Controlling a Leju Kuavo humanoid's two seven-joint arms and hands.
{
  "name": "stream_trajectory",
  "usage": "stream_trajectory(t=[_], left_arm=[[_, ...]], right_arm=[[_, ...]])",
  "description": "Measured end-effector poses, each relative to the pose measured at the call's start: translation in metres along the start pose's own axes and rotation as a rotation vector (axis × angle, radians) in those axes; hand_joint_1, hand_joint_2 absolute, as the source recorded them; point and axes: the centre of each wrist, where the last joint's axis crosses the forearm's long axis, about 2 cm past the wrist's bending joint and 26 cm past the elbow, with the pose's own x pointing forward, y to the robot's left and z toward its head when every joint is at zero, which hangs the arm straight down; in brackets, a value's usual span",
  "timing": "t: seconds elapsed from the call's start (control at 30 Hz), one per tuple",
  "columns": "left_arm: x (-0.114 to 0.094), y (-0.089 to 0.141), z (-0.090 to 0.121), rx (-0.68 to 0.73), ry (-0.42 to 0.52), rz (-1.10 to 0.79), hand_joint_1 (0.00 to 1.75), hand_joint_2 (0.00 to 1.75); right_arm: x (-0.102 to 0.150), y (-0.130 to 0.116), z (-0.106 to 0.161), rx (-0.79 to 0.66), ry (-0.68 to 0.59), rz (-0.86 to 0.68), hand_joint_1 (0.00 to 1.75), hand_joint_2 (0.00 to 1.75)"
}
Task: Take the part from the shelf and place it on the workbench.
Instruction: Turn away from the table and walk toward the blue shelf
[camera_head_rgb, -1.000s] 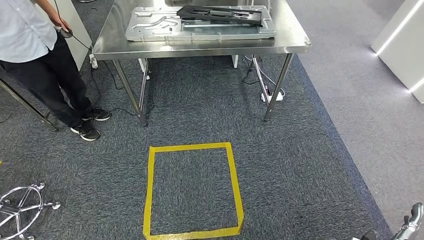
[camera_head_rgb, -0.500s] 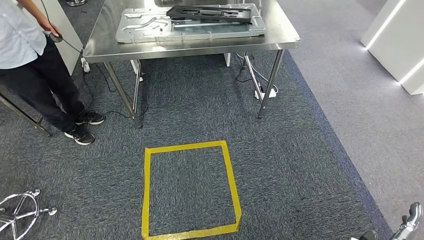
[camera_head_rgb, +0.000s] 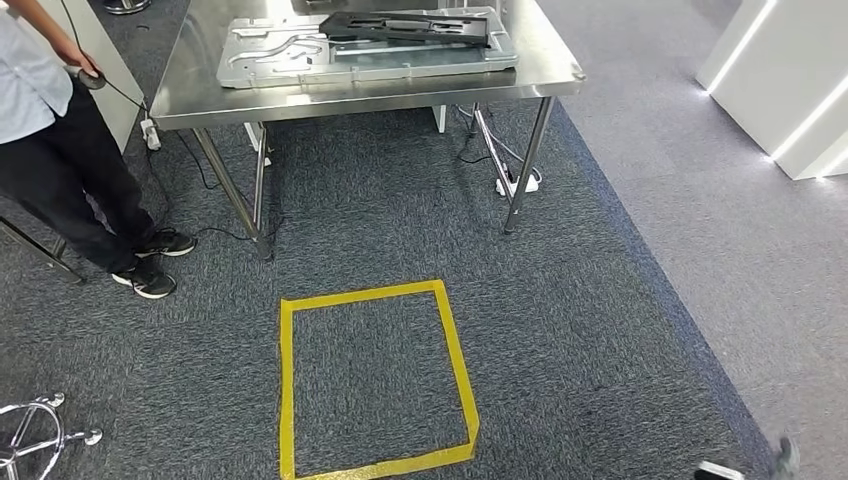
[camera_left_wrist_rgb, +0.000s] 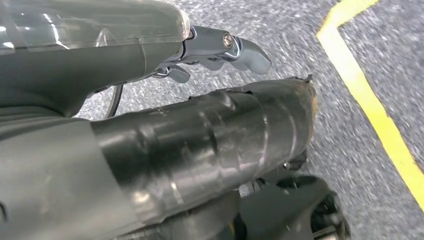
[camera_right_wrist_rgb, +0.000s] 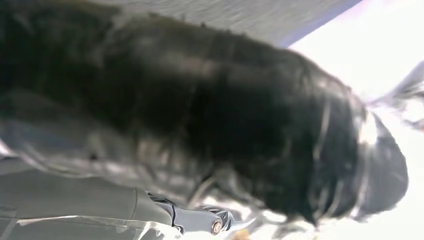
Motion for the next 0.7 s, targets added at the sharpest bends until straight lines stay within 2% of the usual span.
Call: stream_trajectory(t=[0.17, 0.37, 0.5, 0.7], left_arm=[[0.000, -0.001, 0.001, -0.003, 0.006, 0.001, 0.00, 0.00], [0.000, -0.003, 0.002, -0.002, 0.013, 0.013, 0.00, 0.00], [0.003, -0.004, 0.001, 0.000, 0.010, 0.020, 0.00, 0.00], [0.001, -0.004, 0.001, 0.002, 0.016, 0.024, 0.00, 0.00]], right_arm=[[-0.049, -0.020, 0.019, -0.053, 0.194, 0.111, 0.00, 0.00], [-0.090, -0.018, 0.055, -0.110, 0.468, 0.229, 0.00, 0.00], [-0.101, -0.011, 0.077, -0.121, 0.598, 0.239, 0.00, 0.00], [-0.106, -0.002, 0.091, -0.115, 0.709, 0.235, 0.00, 0.00]])
